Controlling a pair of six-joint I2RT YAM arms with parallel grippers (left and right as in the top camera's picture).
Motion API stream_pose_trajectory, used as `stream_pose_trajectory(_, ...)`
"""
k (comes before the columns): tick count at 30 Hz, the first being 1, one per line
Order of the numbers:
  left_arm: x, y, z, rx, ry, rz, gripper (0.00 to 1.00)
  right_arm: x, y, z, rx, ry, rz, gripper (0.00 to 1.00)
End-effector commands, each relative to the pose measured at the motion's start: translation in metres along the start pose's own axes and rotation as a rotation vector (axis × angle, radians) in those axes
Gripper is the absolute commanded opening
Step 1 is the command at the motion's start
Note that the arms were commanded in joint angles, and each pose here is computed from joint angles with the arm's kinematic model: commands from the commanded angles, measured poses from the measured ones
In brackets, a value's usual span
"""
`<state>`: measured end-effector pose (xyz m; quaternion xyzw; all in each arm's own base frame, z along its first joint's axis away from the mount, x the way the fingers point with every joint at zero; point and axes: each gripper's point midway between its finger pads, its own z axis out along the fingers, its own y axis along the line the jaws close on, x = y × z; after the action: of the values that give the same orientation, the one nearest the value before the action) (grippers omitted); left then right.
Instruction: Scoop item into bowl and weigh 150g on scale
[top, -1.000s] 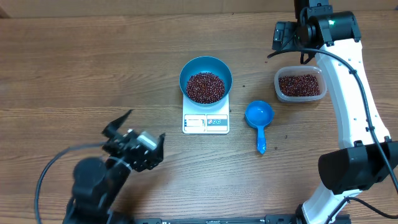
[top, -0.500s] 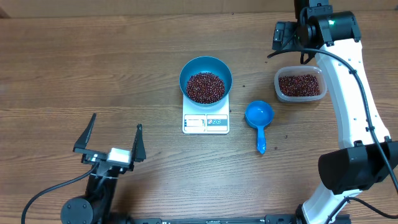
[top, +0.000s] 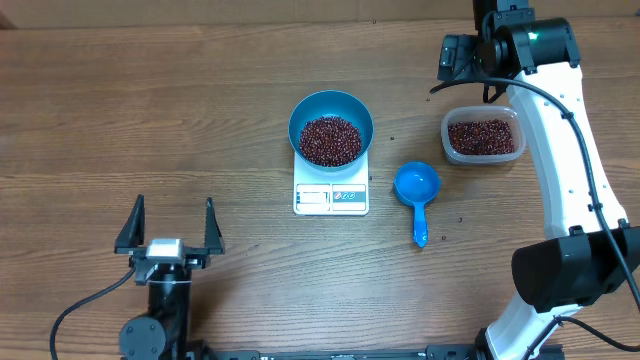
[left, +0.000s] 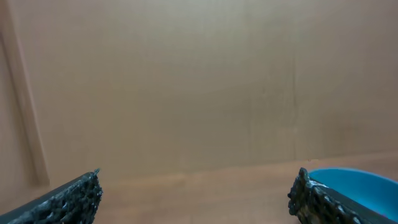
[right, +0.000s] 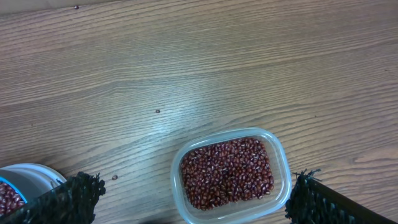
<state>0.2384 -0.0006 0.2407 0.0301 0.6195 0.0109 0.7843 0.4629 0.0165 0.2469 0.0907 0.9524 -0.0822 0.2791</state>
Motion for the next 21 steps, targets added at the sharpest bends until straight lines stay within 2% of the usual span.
stream_pose_trajectory(1, 0.016, 0.013, -0.001, -0.077, 0.024, -0.069, 0.99, -0.013, -0.007, -0.022, -0.001, -0.064, 0.02, 1.0)
stream_pose_trajectory(13, 0.086, 0.02, -0.014, -0.135, 0.313, -0.078, 1.0, -0.013, -0.007, -0.022, -0.001, -0.064, 0.02, 1.0)
stream_pose_trajectory(21, 0.085, 0.021, -0.014, -0.142, 0.311, -0.059, 1.0, -0.013, -0.007, -0.022, -0.001, -0.064, 0.02, 1.0)
